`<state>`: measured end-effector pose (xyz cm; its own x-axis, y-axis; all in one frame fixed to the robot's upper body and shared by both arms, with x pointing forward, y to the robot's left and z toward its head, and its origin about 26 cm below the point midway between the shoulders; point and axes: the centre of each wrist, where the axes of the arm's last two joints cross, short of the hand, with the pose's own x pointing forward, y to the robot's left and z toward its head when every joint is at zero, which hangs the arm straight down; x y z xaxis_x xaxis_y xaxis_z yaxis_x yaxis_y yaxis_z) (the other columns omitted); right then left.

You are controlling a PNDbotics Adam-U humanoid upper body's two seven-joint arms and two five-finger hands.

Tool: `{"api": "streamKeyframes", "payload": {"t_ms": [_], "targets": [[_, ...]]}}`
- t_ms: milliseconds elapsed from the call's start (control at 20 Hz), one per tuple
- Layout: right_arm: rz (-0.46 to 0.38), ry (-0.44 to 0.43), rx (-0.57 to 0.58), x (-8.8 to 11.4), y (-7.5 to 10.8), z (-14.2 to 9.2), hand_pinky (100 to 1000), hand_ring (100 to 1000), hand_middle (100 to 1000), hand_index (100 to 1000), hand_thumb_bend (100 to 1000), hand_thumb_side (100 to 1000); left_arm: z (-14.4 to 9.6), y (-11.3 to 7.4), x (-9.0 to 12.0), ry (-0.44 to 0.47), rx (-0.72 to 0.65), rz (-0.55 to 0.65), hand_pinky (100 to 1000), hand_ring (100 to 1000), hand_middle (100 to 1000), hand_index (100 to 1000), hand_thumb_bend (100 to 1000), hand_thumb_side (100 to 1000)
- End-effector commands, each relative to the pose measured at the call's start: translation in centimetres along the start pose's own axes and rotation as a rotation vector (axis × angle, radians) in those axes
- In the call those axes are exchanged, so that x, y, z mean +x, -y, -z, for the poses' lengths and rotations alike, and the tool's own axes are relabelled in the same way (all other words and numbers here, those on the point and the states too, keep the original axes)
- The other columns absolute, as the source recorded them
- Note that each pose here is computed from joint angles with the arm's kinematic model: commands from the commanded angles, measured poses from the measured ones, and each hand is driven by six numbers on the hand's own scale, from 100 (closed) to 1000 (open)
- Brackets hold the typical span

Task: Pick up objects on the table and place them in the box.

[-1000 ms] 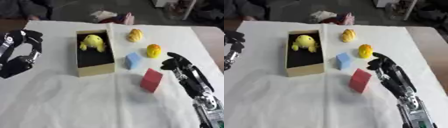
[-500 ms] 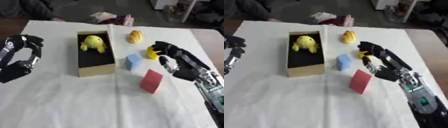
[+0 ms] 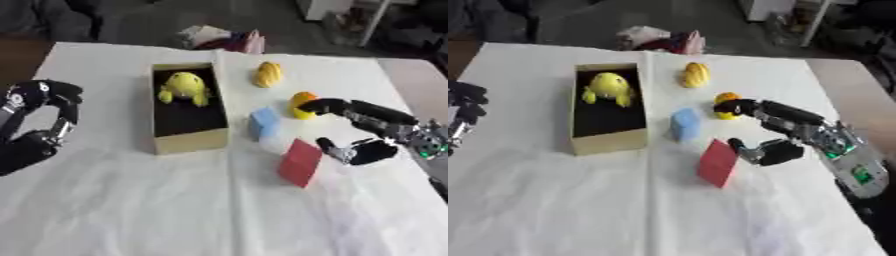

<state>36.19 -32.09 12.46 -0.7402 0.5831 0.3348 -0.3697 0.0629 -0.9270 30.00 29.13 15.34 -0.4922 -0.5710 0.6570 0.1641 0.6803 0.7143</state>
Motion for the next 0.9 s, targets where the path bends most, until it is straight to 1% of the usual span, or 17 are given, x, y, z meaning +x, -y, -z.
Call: {"api": "streamKeyframes", "payload": {"t_ms": [50, 300, 500, 700, 800, 900], "targets": [[-0.097, -0.029, 0.090, -0.6, 1.6, -0.9, 921, 973, 965, 1000, 150, 463, 0.0, -0.1, 0.2, 0.008, -0.003, 0.000, 793, 608, 624, 772, 100, 577], [-0.179, -0.001, 0.215, -0.3, 1.4, 0.3, 923, 970, 960, 1000, 141, 520, -0.2, 0.4, -0.1, -0.001, -0.004, -0.019, 793, 608, 623, 771, 100, 590], [-0.228, 0.011, 0.306, -0.2, 1.0, 1.3, 920, 962, 955, 1000, 134, 543, -0.3, 0.7, -0.2, -0.005, -0.004, -0.032, 793, 608, 622, 771, 100, 598], [-0.257, 0.004, 0.387, -0.4, 0.2, 1.9, 914, 950, 952, 1000, 135, 572, -0.3, 1.0, -0.4, -0.011, -0.003, -0.044, 793, 607, 622, 770, 100, 604], [-0.267, -0.002, 0.409, -0.6, -0.4, 2.1, 912, 947, 956, 1000, 140, 573, -0.4, 1.1, -0.4, -0.013, -0.003, -0.047, 793, 607, 622, 770, 100, 604], [-0.274, -0.008, 0.415, -0.8, -1.0, 2.1, 910, 945, 962, 1000, 126, 584, -0.4, 1.2, -0.5, -0.014, -0.003, -0.049, 793, 607, 622, 770, 100, 607]]}}
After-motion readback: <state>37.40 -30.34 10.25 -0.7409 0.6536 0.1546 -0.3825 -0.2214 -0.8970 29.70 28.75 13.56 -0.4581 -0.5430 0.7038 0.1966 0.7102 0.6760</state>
